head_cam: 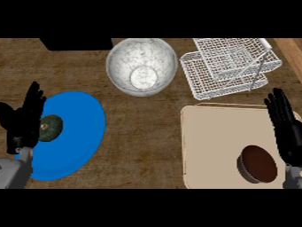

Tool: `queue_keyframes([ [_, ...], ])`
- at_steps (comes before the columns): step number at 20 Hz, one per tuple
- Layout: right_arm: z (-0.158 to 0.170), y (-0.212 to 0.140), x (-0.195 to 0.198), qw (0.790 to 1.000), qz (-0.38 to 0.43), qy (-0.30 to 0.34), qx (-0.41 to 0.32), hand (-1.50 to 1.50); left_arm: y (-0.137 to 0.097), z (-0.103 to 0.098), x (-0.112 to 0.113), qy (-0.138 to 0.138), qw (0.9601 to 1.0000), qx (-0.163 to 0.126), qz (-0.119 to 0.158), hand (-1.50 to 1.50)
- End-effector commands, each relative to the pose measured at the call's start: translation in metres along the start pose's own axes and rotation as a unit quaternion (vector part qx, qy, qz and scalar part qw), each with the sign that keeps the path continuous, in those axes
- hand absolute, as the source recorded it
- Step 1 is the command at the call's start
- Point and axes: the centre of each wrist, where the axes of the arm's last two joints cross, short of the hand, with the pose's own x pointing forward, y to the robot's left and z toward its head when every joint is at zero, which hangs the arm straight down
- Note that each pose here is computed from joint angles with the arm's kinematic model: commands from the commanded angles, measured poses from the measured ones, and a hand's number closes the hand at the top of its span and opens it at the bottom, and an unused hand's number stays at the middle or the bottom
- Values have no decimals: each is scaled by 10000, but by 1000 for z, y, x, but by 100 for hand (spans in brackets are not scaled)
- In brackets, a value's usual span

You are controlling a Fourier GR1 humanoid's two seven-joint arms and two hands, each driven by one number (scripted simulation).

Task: Pick the cupcake from the tray and place it in the tiered basket

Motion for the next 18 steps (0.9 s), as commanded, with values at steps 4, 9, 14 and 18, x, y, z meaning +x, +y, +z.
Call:
queue_keyframes([
  [4, 35, -10, 39, 9811, 687, -811, -1615, 150, -22, 9, 6, -42, 9943, -1051, 190, 0],
  [9, 82, -63, 11, 8704, 1308, -159, -4744, -150, -29, 19, 3, 163, 9894, -1371, 445, 0],
  [14, 140, 2, 26, 8661, 1990, -548, -4552, -150, -53, 32, 8, 111, 9760, -2117, 507, 0],
  [18, 174, 24, 34, 8698, 2631, 42, -4175, -150, -66, 28, 16, 19, 9723, -2302, 395, 0],
])
